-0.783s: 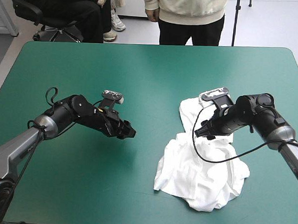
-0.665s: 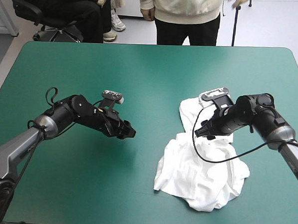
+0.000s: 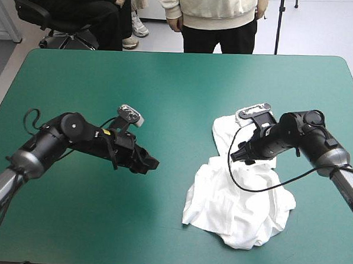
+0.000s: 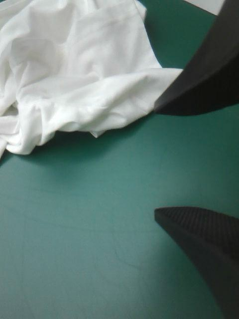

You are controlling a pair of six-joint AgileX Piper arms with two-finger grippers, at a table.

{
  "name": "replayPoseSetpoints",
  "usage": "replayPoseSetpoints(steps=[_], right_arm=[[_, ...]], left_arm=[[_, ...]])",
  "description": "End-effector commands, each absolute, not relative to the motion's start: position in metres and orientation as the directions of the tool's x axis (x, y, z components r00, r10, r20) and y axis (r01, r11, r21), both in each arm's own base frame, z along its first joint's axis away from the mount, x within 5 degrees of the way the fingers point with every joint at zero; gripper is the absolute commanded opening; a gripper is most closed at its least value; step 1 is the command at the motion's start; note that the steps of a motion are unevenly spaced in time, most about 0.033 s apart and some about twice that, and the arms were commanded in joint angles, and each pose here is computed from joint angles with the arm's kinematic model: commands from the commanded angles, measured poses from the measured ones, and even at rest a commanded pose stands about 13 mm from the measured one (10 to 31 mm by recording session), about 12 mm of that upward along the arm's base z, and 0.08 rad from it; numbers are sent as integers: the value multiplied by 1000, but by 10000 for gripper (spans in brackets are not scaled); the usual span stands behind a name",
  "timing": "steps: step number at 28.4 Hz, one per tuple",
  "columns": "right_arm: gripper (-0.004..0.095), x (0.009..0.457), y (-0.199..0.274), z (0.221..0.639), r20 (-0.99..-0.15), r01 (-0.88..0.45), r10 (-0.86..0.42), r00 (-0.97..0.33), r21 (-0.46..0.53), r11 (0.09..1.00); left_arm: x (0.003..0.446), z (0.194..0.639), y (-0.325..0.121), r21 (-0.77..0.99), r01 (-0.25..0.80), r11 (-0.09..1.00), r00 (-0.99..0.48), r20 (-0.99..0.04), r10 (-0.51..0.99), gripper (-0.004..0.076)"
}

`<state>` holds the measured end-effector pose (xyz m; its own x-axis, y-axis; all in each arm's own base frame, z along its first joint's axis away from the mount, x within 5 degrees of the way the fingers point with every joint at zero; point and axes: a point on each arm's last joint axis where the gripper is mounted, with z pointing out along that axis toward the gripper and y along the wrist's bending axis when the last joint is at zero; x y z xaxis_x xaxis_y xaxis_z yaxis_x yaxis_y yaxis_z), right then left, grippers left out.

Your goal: Fold the cloth

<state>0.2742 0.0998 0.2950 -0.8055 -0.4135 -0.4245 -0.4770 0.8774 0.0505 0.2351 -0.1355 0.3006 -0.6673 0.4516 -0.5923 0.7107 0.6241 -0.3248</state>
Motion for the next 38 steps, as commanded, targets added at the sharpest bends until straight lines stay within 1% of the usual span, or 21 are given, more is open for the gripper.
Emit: replayPoseSetpoints(steps=[1,3,5,6,10,11,13,18,22,24,26,29,31,35,38], right_arm=[[567,275,98,314,-506,-472,-390,-769,38,881],[567,275,98,314,-506,-472,-390,-769,38,881],[568,275,98,314,-506,-472,-390,-769,38,881],[567,275,98,314,-502,-476,-395,-769,37,879],[567,274,98,314,-498,-485,-407,-766,33,874],[567,274,98,313,-494,-486,-408,-768,34,873],[567,273,98,313,-483,-493,-418,-769,34,869],[567,266,97,314,-444,-544,-477,-758,28,838],[567,257,94,323,-451,-549,-481,-752,25,836],[567,249,92,330,-465,-551,-480,-744,20,834],[567,240,89,337,-456,-554,-483,-747,26,832],[567,225,85,339,-381,-563,-505,-775,52,825],[568,220,84,337,-355,-567,-514,-781,58,822],[570,219,80,318,-325,-565,-527,-786,29,825],[606,219,79,294,-304,-566,-535,-789,21,824]], left_arm=[[210,344,-121,-244,690,681,-628,-669,397,404],[193,360,-110,-202,667,717,-609,-702,369,405],[167,380,-94,-143,635,759,-577,-741,343,404],[147,391,-82,-101,603,791,-556,-764,326,404],[115,406,-56,-11,503,864,-518,-804,291,404],[106,409,-48,10,462,887,-511,-814,276,404],[93,411,-38,30,408,912,-514,-819,257,404],[62,401,-12,73,262,962,-587,-779,219,404],[43,398,0,53,184,982,-539,-830,146,405],[38,394,3,29,164,986,-515,-850,111,404],[37,385,3,18,155,988,-524,-846,98,404],[40,373,0,6,167,986,-553,-827,99,405],[42,369,-2,-8,176,984,-555,-827,92,404],[44,370,-4,-23,184,983,-540,-838,82,404],[44,370,-4,-23,185,982,-533,-842,80,405]])
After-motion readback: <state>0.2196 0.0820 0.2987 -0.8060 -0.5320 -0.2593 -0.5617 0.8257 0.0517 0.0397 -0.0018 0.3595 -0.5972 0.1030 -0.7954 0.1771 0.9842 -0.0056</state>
